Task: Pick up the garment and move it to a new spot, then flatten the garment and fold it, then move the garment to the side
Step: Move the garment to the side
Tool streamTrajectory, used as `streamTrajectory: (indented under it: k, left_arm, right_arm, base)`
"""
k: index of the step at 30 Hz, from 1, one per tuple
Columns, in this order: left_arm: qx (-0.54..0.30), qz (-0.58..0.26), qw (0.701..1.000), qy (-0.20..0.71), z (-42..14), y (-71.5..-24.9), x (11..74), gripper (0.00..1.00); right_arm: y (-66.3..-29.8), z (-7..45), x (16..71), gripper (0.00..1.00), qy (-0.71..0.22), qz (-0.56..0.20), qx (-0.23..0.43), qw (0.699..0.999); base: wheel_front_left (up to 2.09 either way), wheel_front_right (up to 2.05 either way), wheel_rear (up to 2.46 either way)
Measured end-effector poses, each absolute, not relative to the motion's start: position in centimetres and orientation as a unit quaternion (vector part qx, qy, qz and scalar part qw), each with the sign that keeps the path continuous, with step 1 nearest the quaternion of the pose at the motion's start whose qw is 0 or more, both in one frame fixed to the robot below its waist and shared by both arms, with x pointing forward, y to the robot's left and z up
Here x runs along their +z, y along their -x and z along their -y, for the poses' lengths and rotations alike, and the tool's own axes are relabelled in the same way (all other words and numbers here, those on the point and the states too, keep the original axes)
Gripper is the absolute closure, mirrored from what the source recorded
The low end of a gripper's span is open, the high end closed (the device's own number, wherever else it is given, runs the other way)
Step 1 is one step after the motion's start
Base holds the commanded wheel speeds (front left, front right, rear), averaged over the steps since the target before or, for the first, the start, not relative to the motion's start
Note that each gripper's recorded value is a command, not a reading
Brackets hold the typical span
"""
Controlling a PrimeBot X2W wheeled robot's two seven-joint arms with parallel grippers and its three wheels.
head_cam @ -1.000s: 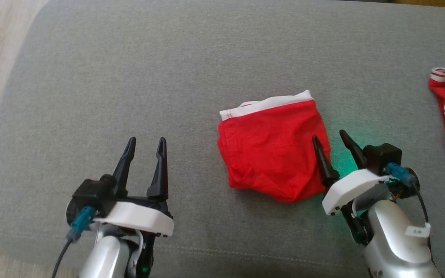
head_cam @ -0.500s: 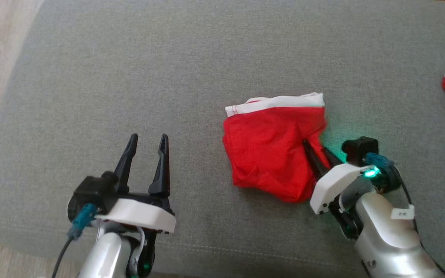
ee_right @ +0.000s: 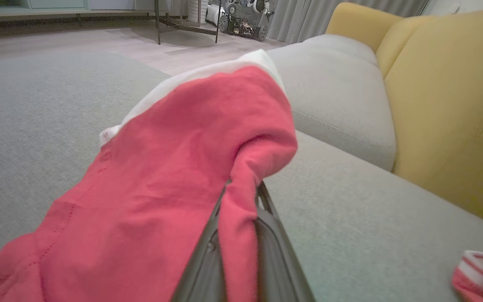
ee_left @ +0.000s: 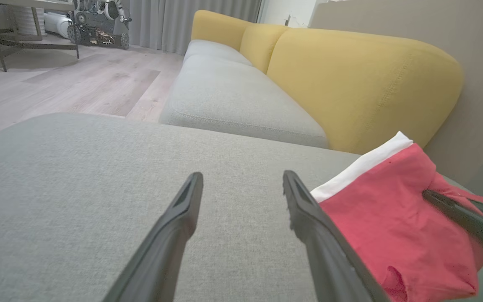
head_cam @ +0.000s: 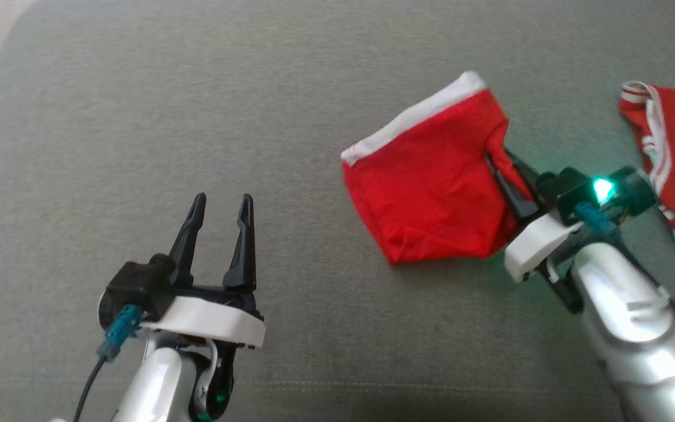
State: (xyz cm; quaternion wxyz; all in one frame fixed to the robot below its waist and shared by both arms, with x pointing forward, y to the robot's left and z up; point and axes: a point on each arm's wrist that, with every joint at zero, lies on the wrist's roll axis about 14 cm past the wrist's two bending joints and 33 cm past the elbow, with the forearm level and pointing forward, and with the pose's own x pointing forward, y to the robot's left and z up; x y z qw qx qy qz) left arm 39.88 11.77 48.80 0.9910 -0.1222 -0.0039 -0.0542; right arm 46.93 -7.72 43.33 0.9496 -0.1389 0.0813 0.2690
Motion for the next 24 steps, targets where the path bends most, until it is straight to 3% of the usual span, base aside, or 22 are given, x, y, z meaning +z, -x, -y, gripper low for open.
streamTrajectory:
  k: [11, 24]
  left_arm:
    - [-0.118, 0.011, 0.985, 0.126, -7.7, -42.6, 48.9, 0.0]
    - [-0.156, -0.012, 0.979, 0.129, -5.3, -45.0, 46.3, 0.0]
  right_arm:
    - [-48.9, 17.3, 44.1, 1.0, 0.25, -0.112, 0.211, 0.938]
    - [-50.4, 30.6, 45.1, 1.0, 0.323, -0.195, 0.081, 0.923]
  base:
    - [0.0, 0.0, 0.0]
    - [0.0, 0.0, 0.0]
